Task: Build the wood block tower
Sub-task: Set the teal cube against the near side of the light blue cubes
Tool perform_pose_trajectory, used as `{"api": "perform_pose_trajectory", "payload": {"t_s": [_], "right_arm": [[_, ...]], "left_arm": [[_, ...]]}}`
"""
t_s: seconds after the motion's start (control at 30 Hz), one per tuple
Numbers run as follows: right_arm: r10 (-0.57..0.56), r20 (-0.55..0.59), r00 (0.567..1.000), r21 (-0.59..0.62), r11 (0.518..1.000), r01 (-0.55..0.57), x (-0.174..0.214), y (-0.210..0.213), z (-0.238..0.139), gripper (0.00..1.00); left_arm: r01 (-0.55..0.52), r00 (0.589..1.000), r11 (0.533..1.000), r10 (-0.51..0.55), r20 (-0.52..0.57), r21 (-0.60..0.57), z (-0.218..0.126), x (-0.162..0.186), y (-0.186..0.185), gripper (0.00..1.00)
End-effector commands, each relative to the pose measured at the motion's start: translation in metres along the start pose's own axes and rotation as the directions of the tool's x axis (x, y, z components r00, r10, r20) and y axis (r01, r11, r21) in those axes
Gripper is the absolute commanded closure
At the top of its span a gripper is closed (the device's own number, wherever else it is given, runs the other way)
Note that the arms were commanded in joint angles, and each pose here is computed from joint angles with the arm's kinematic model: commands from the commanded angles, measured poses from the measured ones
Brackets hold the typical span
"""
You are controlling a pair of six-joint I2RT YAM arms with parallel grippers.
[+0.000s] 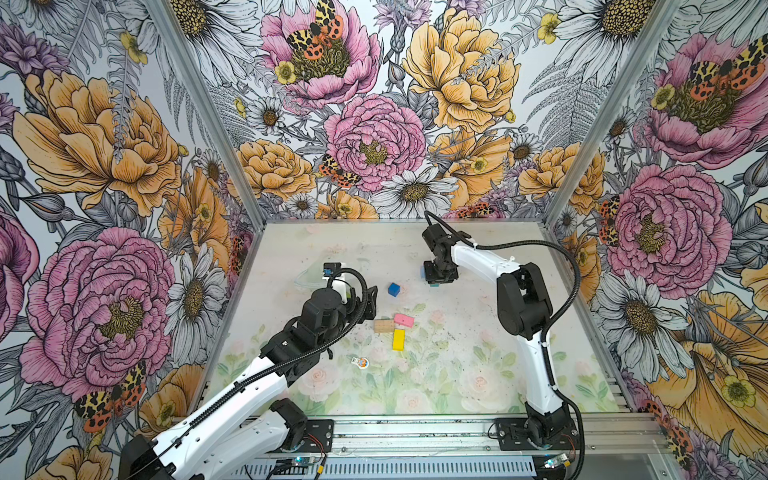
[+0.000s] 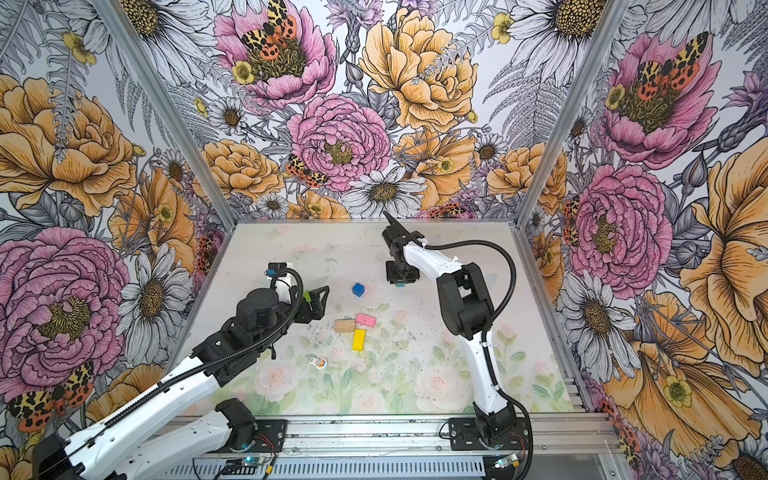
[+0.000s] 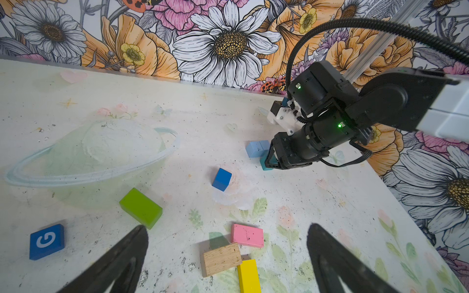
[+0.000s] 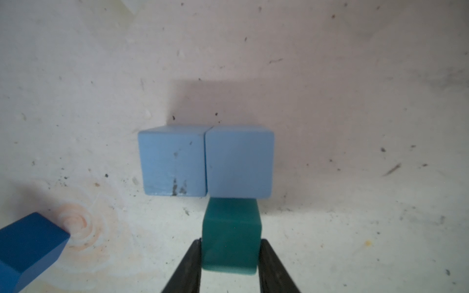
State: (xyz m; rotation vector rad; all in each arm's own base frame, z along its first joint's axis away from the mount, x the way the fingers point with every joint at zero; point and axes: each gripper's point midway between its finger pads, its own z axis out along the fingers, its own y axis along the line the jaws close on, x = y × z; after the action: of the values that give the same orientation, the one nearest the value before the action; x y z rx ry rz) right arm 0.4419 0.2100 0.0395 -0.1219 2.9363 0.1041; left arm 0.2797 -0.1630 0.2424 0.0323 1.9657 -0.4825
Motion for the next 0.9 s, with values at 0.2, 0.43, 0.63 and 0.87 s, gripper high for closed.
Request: {"api": "perform_pose_trajectory", "payload": {"t_s": [0.2, 0.43, 0.63, 0.87], "right_arm": [[-0.004, -0.011, 1.0, 0.054, 0.999, 0.004, 0.004, -0.008, 0.009, 0.68], [-0.008, -0.013, 1.0, 0.05, 0.999, 0.009, 0.001, -0.007, 0.013, 0.69], [-0.008, -0.013, 1.0, 0.05, 0.999, 0.009, -0.002, -0.007, 0.016, 0.69], [-0.004, -0.017, 1.0, 0.048, 0.999, 0.005, -0.004, -0.01, 0.02, 0.69]], "left_arm": [[0.003, 1.0, 1.0, -0.003, 0.007, -0.023, -0.003, 0.001, 0.008, 0.01], [0.001, 1.0, 1.0, -0.001, 0.006, -0.028, -0.003, 0.001, 0.009, 0.01], [0.0, 1.0, 1.0, 0.001, 0.004, -0.031, -0.002, 0.001, 0.009, 0.01], [-0.002, 1.0, 0.999, 0.002, 0.004, -0.035, -0.001, 0.0, 0.009, 0.01]]}}
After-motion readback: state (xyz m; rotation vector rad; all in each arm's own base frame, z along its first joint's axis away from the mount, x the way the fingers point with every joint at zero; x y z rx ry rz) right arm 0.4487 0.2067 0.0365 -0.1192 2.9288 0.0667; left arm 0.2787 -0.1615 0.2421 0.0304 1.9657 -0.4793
